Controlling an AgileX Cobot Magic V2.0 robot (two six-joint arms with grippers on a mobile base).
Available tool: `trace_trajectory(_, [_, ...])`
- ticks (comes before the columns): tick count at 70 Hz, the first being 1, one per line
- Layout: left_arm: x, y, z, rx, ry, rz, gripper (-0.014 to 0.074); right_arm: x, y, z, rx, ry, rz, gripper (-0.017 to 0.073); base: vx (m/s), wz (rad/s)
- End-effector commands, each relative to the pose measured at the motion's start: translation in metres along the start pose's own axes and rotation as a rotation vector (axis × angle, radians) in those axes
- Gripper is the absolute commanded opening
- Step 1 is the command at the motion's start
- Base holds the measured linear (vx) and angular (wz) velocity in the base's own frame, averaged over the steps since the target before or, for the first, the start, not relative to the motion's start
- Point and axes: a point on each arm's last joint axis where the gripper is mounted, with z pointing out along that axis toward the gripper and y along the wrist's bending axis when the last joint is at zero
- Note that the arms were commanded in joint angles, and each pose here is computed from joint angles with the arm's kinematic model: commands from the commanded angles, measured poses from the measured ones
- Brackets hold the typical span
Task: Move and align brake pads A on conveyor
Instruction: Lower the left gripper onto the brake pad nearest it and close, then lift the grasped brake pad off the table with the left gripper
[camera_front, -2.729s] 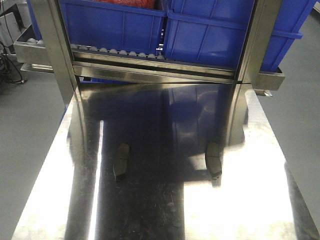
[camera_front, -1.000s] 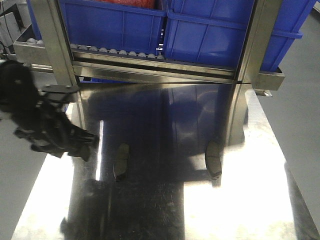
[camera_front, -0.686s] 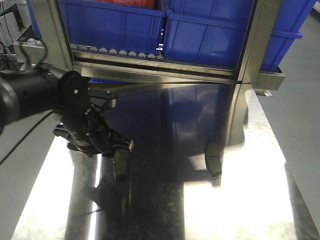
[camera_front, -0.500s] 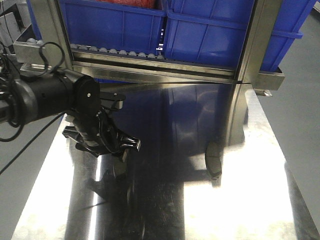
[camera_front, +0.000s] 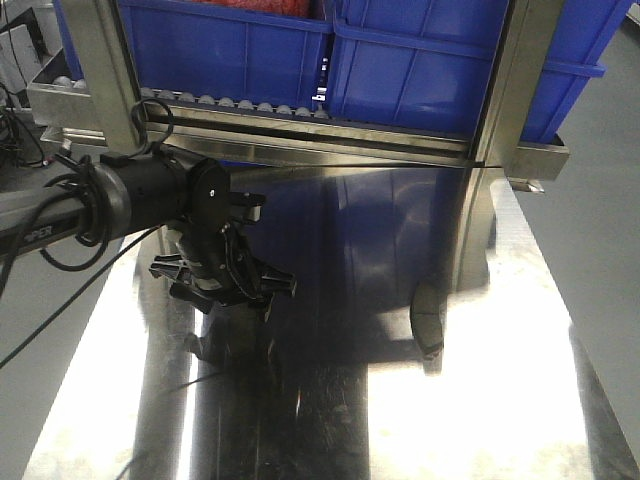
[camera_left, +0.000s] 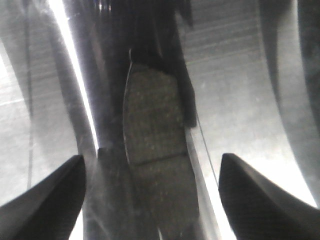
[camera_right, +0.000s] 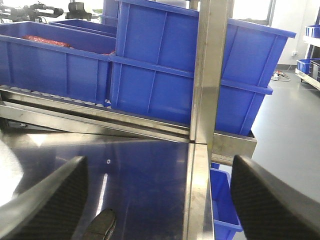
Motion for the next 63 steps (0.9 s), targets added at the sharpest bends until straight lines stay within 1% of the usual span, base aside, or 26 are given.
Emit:
trace_trajectory(1, [-0.008,-0.009,-0.024,0.028,-0.085,0.003,0.0536,-0.015,-0.002,-0.001,0.019,-0.09,-0.011,0.0559,0.0,0.0])
trace_trajectory(7, [-0.01,-0.01,-0.018,0.02,-0.074,0.002,0.0536,-0.015,-0.002,-0.001,0.019,-0.09,-0.011,0.0559,0.0,0.0])
trace_trajectory(13, [-0.012,-0.012,-0.011,-0.001,-0.057,-0.022,0.0536,-0.015,-0.002,-0.001,0.019,-0.09,-0.011,0.0559,0.0,0.0])
trace_trajectory(21, [-0.013,-0.013,-0.004,-0.002,-0.051,-0.073,0.0536,-0.015,-0.002,-0.001,0.019,-0.09,-0.011,0.0559,0.0,0.0])
trace_trajectory(26, [-0.013,-0.013,0.0,-0.003,-0.046,-0.093,0.0534,-0.015,-0.002,-0.001,0.019,-0.09,-0.011,0.0559,0.0,0.0])
trace_trajectory(34, [-0.012,-0.013,0.004,-0.006,-0.021,-0.11,0.0531,-0.015,-0.002,-0.001,0.019,-0.09,-0.011,0.0559,0.0,0.0])
trace_trajectory(39, [-0.01,-0.012,0.008,-0.014,0.002,-0.111,0.0506,-0.015,-0.002,-0.001,0.019,-0.09,-0.011,0.0559,0.0,0.0])
trace_trajectory(44, [-0.008,-0.012,0.011,-0.026,0.029,-0.111,0.0451,-0.015,-0.002,-0.001,0.019,-0.09,-0.011,0.0559,0.0,0.0])
trace_trajectory(49, [-0.006,-0.013,0.014,-0.034,0.047,-0.103,0.0365,-0.015,-0.002,-0.001,0.019,-0.09,-0.011,0.0559,0.0,0.0])
trace_trajectory(53, [-0.004,-0.016,0.018,-0.037,0.057,-0.089,0.0267,-0.015,-0.002,-0.001,0.019,-0.09,-0.011,0.0559,0.0,0.0])
trace_trajectory(54, [-0.004,-0.017,0.018,-0.037,0.057,-0.085,0.0255,-0.015,-0.002,-0.001,0.019,-0.09,-0.011,0.0559,0.0,0.0])
trace_trajectory(56, [-0.003,-0.018,0.022,-0.042,0.064,-0.077,0.0193,-0.015,-0.002,-0.001,0.019,-0.09,-0.011,0.0559,0.0,0.0])
trace_trajectory(59, [-0.002,-0.021,0.025,-0.043,0.071,-0.071,0.0119,-0.015,-0.002,-0.001,0.019,-0.09,-0.011,0.0559,0.0,0.0])
trace_trajectory(60, [-0.001,-0.022,0.026,-0.045,0.073,-0.069,0.0107,-0.015,-0.002,-0.001,0.019,-0.09,-0.011,0.0559,0.0,0.0])
trace_trajectory(63, [0.0,-0.025,0.028,-0.045,0.077,-0.059,0.0025,-0.015,-0.002,-0.001,0.019,-0.09,-0.011,0.0559,0.0,0.0])
